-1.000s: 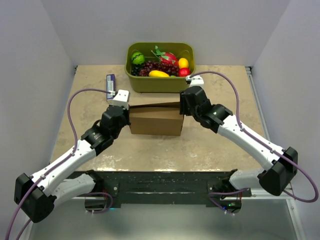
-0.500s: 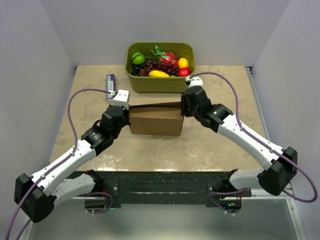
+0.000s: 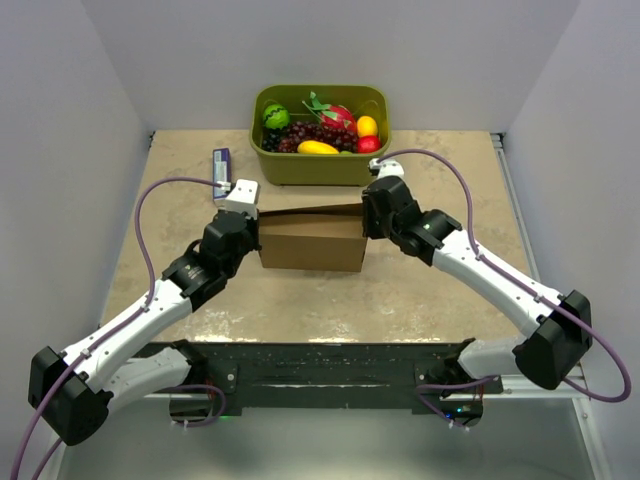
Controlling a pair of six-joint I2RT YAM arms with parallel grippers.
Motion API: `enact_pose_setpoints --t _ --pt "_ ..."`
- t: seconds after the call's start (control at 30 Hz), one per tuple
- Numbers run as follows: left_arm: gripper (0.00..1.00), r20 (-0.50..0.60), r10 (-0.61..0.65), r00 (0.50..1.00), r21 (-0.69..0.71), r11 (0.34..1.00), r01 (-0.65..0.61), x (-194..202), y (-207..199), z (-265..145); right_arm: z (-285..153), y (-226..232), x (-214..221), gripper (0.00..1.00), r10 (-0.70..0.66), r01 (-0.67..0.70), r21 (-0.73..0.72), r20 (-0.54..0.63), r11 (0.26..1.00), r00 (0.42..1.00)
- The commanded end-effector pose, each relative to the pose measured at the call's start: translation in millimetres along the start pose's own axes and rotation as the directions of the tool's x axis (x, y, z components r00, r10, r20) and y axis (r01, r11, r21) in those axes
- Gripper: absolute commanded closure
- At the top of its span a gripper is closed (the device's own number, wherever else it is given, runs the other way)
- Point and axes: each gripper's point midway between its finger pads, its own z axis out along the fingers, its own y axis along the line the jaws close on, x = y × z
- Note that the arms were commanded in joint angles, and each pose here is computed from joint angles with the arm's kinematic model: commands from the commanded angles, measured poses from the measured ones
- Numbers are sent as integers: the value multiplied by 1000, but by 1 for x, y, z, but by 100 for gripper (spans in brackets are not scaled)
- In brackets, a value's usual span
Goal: Fold the paper box
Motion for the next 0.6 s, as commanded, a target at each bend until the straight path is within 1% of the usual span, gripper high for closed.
enact_pose_setpoints --t 0.0,0.07,0.1,0.2,0.23,0.3,0.57 --pt "100 -80 53 995 41 998 -50 19 -7 -2 3 -3 0 76 12 -12 4 -2 1000 1000" --pt "100 -77 50 996 40 998 -47 18 -6 -2 4 -3 2 79 11 -11 5 -10 1000 1000" --pt "100 -75 49 996 38 998 -47 18 -6 -3 5 -4 4 83 11 -10 8 -13 1000 1000" --pt "100 -76 51 996 41 998 -48 18 -6 -3 6 -6 4 89 13 -13 13 -13 1000 1000" --pt "100 -76 51 996 41 998 -48 18 -6 -3 6 -7 5 94 13 -13 14 -14 1000 1000" --pt "100 -76 49 996 41 998 -46 18 -6 -3 7 -8 6 99 13 -13 15 -19 1000 1000" --pt "100 -76 54 996 37 998 -51 18 -5 -3 5 -23 11 100 18 -16 88 -30 996 999"
